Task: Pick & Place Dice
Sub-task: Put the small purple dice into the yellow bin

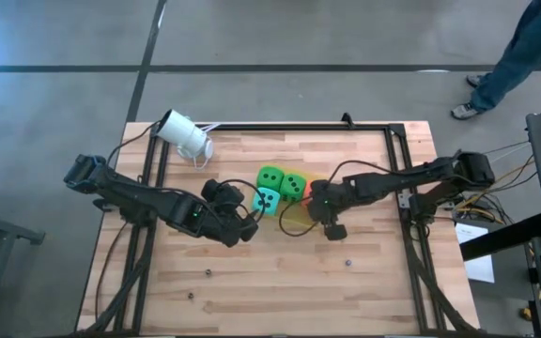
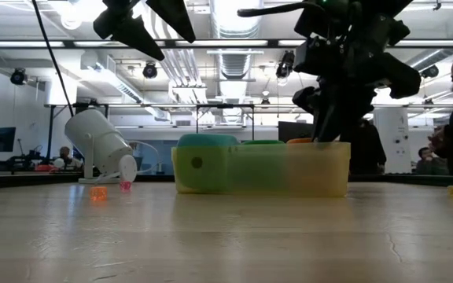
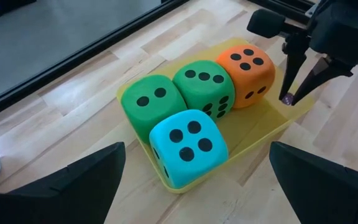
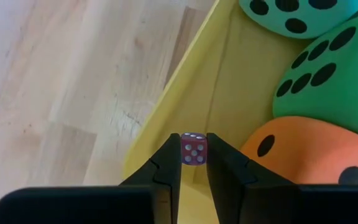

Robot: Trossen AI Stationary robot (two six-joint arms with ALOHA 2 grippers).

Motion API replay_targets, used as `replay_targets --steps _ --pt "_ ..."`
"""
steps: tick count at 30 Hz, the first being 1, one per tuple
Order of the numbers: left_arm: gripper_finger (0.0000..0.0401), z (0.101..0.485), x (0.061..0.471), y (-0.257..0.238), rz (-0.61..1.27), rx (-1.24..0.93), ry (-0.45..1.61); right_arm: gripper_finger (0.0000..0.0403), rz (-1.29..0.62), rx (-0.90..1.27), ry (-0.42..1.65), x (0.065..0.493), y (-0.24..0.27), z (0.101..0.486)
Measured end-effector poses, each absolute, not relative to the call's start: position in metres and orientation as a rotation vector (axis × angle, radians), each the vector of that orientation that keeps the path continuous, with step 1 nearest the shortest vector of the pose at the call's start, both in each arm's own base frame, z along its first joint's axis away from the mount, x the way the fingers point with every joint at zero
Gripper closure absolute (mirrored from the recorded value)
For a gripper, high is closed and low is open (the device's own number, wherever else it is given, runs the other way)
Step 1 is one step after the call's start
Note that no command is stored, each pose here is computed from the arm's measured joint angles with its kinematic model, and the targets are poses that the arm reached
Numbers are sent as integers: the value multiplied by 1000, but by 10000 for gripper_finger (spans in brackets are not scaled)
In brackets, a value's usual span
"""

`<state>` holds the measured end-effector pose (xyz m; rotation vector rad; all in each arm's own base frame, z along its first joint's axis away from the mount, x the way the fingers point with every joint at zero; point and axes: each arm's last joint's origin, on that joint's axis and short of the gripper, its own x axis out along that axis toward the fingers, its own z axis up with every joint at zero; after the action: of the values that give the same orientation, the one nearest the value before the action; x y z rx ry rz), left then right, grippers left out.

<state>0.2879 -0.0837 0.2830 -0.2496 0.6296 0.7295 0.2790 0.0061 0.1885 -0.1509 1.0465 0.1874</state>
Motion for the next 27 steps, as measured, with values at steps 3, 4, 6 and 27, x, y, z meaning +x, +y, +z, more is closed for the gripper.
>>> replay_targets --steps 3,4,6,27 --pt "1 283 288 -84 730 -250 630 341 188 -151 1048 279 6 188" --pt "1 283 288 -84 730 -250 630 337 187 -150 1049 279 6 188" --pt "1 283 288 -84 730 -250 630 327 191 -156 1049 279 6 188" --pt "1 283 288 -84 730 -250 629 197 160 -221 1046 280 5 188"
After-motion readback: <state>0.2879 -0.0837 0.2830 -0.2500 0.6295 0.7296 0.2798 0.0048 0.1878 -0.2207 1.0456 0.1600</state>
